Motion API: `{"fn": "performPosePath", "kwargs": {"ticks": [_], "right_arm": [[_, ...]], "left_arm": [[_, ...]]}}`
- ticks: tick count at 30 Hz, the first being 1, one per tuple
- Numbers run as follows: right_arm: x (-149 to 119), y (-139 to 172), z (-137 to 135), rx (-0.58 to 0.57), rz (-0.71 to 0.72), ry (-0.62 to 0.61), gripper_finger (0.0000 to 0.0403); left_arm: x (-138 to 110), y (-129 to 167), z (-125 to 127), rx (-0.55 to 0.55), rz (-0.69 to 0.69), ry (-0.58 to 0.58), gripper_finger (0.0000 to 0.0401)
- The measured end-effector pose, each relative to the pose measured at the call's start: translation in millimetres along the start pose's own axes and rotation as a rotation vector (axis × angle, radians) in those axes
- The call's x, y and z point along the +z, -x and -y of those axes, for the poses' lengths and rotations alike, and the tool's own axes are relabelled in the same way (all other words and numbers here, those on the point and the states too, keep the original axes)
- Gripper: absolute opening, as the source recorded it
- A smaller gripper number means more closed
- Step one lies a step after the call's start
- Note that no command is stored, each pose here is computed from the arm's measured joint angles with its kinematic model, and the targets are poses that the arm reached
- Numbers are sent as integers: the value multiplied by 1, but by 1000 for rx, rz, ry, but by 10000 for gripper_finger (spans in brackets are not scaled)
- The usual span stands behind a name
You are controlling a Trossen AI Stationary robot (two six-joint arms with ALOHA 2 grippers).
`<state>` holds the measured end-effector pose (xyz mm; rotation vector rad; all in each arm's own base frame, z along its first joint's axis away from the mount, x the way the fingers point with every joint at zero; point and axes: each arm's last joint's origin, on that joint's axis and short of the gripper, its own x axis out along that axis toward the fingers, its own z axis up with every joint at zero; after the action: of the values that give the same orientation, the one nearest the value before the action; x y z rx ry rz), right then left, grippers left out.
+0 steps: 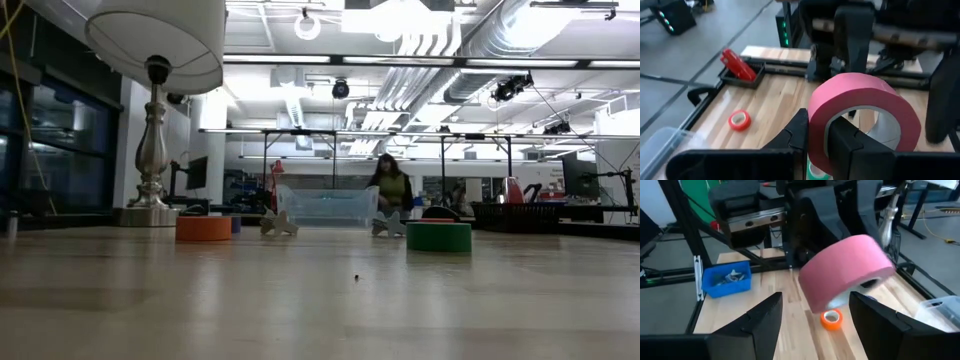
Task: Pick and place Stapler, Stapler remover, tape
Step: Put the pink tape into the transparent bin
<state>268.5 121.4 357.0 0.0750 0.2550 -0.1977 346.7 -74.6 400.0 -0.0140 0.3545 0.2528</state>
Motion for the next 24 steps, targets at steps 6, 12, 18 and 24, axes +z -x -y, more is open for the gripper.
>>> {"fn": "performPosePath", "kwargs": {"ticks": [6,12,18,24], "right_arm": [[7,-4,3,45,45,1,221],[12,-4,1,75,89,20,192],[12,-4,2,72,83,22,118],[12,-4,1,83,84,22,42]], "left_arm": [[7,-1,-1,-28,58,-13,35],[9,-1,-2,-36,74,-6,35],[9,-1,-2,-36,74,-7,35],[9,-1,-2,-49,77,-8,35]]}}
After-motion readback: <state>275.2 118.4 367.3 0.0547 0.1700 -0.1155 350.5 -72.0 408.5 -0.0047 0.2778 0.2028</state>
